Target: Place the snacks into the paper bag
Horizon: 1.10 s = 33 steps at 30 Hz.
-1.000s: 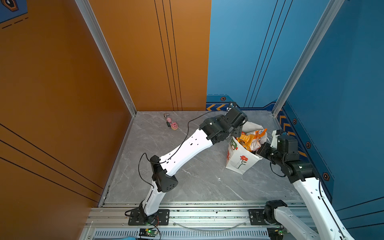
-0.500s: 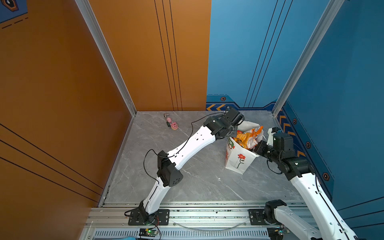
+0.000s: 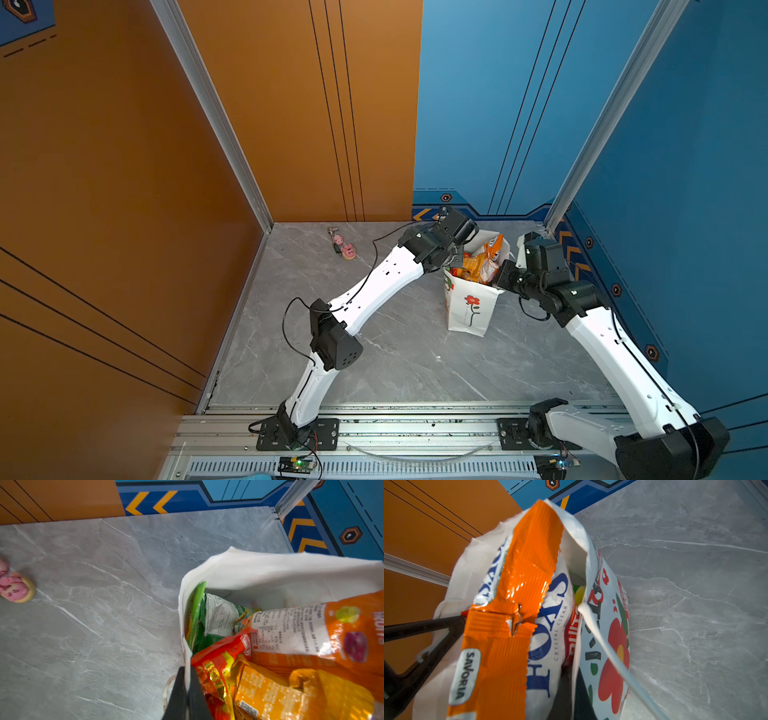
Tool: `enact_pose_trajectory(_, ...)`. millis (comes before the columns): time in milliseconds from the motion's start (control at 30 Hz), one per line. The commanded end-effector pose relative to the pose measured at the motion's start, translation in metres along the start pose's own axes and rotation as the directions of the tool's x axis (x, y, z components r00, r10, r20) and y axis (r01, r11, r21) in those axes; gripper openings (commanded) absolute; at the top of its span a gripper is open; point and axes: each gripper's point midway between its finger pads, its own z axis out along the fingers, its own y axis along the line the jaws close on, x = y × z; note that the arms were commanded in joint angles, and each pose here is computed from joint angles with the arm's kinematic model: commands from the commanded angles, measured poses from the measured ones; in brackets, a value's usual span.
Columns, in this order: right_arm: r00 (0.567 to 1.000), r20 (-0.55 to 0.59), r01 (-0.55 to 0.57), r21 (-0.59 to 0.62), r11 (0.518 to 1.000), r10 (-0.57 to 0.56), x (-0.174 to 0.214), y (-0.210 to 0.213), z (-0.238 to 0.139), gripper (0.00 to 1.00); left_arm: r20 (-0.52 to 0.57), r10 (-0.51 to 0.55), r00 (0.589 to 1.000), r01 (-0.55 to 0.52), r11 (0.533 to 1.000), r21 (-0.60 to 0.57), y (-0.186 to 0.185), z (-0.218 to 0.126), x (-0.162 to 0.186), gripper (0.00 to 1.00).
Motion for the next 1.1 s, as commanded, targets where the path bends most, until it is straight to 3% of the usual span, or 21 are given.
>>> enact_pose_trajectory(0,0.986,0.161,0.054,-0.105,0.993,-0.036,-0.048,0.048,-0.019,0.0,0.211,-0.073,0.975,0.074,0.997,0.003,0.033,-0.074,-0.058,0.0)
enact_pose_trajectory(300,0.988,0.099,0.132,-0.115,0.985,-0.121,-0.03,0.087,0.023,0.0,0.224,-0.192,0.956,0.198,0.98,-0.006,0.104,-0.068,-0.032,0.0)
enact_pose_trajectory(500,0.982,0.033,0.186,-0.112,0.976,-0.183,-0.005,0.103,0.055,0.0,0.126,-0.229,0.965,0.231,0.973,-0.002,0.126,-0.041,0.003,0.0)
enact_pose_trajectory(633,0.981,0.026,0.195,-0.128,0.972,-0.194,-0.005,0.112,0.06,0.01,0.125,-0.254,0.959,0.259,0.966,-0.021,0.139,-0.041,0.008,0.02)
enact_pose_trajectory(733,0.979,0.034,0.206,-0.149,0.967,-0.203,-0.009,0.119,0.055,0.19,0.134,-0.263,0.956,0.268,0.963,-0.025,0.145,-0.043,0.007,0.04)
enact_pose_trajectory(900,0.975,0.065,0.22,-0.147,0.964,-0.212,-0.019,0.122,0.04,0.45,0.122,-0.267,0.956,0.269,0.963,-0.003,0.144,-0.041,0.005,0.19)
enact_pose_trajectory(1067,0.97,0.117,0.225,-0.128,0.966,-0.211,-0.033,0.115,0.014,0.62,0.112,-0.27,0.956,0.269,0.963,0.023,0.143,-0.043,0.001,0.35)
